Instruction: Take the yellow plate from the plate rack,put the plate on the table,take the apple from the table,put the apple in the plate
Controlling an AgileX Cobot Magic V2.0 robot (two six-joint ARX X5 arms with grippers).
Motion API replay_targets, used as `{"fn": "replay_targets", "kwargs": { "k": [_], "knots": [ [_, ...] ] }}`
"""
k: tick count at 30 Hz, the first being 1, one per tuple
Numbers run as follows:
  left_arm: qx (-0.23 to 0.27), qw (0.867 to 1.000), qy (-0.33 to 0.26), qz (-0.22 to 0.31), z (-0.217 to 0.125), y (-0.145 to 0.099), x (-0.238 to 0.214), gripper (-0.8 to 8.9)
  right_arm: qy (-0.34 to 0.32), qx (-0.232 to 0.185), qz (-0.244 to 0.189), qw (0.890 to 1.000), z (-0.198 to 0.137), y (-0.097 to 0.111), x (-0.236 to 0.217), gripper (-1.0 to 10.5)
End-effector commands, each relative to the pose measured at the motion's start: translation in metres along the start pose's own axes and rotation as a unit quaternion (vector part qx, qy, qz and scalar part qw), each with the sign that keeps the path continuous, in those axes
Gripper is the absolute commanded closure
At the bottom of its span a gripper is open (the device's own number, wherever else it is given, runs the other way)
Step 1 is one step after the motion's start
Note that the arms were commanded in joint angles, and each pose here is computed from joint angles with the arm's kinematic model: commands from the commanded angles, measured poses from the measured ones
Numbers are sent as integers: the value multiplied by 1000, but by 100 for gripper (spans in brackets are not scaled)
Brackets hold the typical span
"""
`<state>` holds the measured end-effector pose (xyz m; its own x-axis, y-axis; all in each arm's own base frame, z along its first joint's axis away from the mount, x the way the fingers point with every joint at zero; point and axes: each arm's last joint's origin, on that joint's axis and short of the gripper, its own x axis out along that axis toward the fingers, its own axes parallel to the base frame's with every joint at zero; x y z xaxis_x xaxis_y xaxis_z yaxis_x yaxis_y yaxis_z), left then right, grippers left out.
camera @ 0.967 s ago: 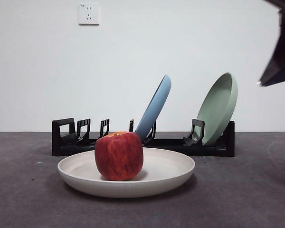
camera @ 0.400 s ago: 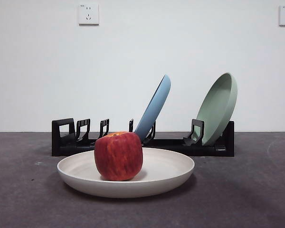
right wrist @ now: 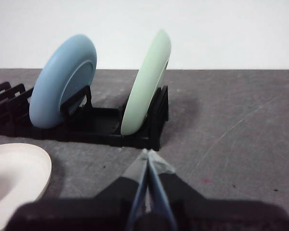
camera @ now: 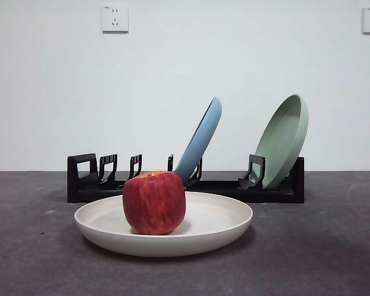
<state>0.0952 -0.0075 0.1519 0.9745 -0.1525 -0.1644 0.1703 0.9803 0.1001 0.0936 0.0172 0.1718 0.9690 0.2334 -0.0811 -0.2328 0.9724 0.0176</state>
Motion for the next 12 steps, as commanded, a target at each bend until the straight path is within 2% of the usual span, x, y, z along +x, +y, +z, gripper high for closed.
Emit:
{"fn": "replay_targets", "kwargs": {
  "k": [1, 12],
  "knots": [
    [-4, 1000, 5, 2, -4, 0, 1, 817, -6, 3, 0, 1000, -5, 0, 1, 946],
    [-4, 1000, 5, 2, -4, 0, 1, 817, 15, 9, -2, 1000, -17, -1, 3, 946]
  ]
}}
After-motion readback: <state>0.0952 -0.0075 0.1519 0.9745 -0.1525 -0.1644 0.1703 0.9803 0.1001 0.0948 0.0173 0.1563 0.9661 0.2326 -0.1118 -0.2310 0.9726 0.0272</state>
